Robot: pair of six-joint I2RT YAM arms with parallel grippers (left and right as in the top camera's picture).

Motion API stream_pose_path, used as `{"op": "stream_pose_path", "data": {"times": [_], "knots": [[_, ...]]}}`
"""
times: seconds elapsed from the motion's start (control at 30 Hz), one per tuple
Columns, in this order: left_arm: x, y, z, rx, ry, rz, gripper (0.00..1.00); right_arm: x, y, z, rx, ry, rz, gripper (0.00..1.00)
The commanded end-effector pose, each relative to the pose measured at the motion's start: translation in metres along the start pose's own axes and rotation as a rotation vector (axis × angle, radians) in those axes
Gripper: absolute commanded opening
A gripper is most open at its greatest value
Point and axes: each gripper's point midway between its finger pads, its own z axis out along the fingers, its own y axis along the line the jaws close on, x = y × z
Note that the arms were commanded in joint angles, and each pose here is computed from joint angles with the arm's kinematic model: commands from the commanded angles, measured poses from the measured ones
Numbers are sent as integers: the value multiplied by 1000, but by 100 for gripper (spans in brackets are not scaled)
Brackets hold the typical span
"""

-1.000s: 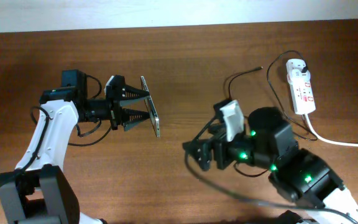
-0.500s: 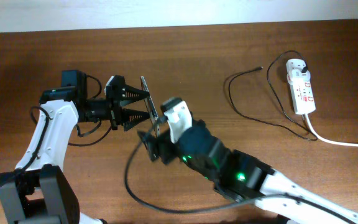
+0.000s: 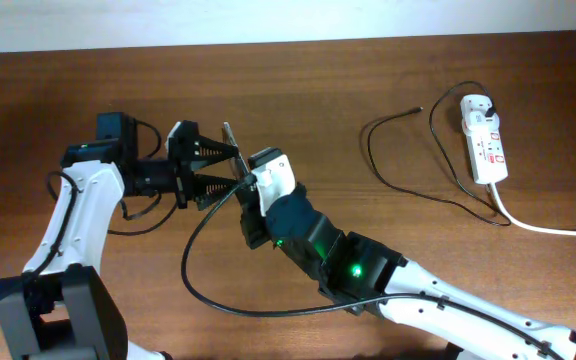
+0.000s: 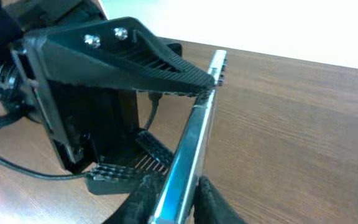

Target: Plug charger to phone and switch on socket

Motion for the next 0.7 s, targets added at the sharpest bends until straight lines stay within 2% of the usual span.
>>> {"op": "stream_pose_path", "data": {"times": [0.0,0.07,0.13,0.17,0.2,0.23,0.33,0.4,0.53,0.63,0.67], "knots": [[4,-8,0,39,18,5,52,-3,10,-1,-40,-3,-8,17],[4,-8,0,39,18,5,58,-4,10,-1,-38,-4,-7,10],[4,-8,0,39,18,5,68,-5,10,-1,-39,-6,-6,6],[4,-8,0,39,18,5,88,-9,10,-5,-43,-18,-3,4],[4,-8,0,39,19,5,94,-16,11,-11,-49,-35,2,4],[4,-8,0,40,18,5,97,-24,11,-18,-56,-57,8,4],[-4,-17,-11,53,-17,85,97,-40,-3,-47,-7,-91,16,4],[-3,-37,-28,53,-77,260,98,-42,-28,-73,99,-91,28,4],[12,-50,-60,-157,-292,439,99,-33,-56,-130,159,-51,138,4],[55,-75,-80,-298,-458,684,99,-13,-79,-165,220,-1,233,4],[71,-75,-88,-398,-547,737,99,-5,-89,-174,252,2,277,4]]}}
